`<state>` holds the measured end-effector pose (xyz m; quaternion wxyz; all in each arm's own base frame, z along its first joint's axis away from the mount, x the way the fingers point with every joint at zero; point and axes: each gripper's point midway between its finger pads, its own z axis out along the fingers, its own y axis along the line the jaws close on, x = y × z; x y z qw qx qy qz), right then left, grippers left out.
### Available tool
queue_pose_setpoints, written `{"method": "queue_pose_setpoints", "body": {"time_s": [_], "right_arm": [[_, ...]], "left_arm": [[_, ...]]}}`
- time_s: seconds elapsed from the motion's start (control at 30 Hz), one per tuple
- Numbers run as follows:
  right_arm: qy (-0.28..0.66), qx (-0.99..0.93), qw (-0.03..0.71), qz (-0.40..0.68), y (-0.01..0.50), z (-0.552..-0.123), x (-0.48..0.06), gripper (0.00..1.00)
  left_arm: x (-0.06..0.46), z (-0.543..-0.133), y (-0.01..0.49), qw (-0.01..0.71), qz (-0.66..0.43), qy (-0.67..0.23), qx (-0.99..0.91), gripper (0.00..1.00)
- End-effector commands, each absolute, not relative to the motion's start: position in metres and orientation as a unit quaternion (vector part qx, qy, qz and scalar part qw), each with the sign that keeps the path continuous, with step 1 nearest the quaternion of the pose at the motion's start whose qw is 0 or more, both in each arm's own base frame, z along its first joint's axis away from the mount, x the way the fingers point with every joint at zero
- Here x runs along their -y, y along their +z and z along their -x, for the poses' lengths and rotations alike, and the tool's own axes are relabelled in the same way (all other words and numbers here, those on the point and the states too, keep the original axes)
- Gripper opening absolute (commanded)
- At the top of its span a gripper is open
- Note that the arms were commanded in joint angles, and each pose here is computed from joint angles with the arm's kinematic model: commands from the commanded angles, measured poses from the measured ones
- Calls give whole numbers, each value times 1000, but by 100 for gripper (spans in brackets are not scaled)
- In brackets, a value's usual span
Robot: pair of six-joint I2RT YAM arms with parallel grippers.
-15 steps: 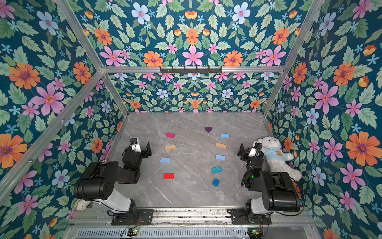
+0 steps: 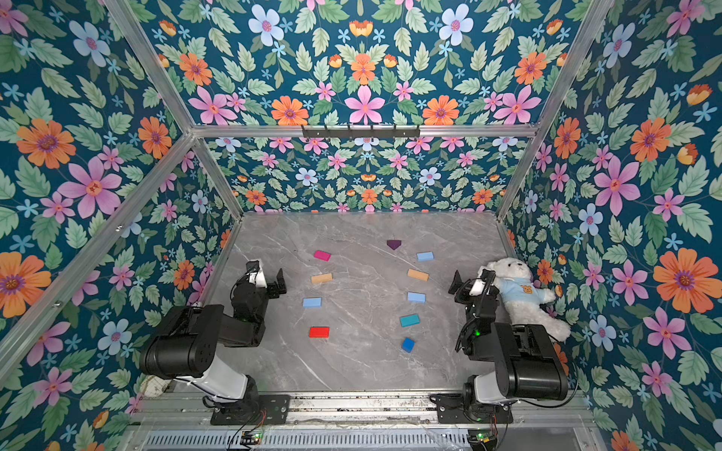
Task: Assemble a heart with building blocks
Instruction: Pick up the building block from the center of the board.
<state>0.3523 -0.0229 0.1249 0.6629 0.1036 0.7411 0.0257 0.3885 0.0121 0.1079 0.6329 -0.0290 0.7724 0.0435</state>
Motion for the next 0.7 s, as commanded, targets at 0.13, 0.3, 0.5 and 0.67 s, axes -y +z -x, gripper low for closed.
{"method": "queue_pose_setpoints", "body": {"time_s": [0.13, 0.3, 0.5, 0.67], "right_arm": [[25, -728, 679, -94, 136, -354, 22, 99], [25, -728, 679, -94, 136, -354, 22, 99], [32, -730, 676, -99, 135, -355, 23, 99], [20, -756, 645, -111, 151, -371, 28, 99]], "left_arm": [[-13, -389, 109, 634, 31, 45, -771, 100], [-13, -390, 109, 634, 31, 45, -771, 100], [-15, -391, 108, 631, 33, 39, -774, 100], [-17, -391, 115, 639, 35, 45, -767, 100]]}}
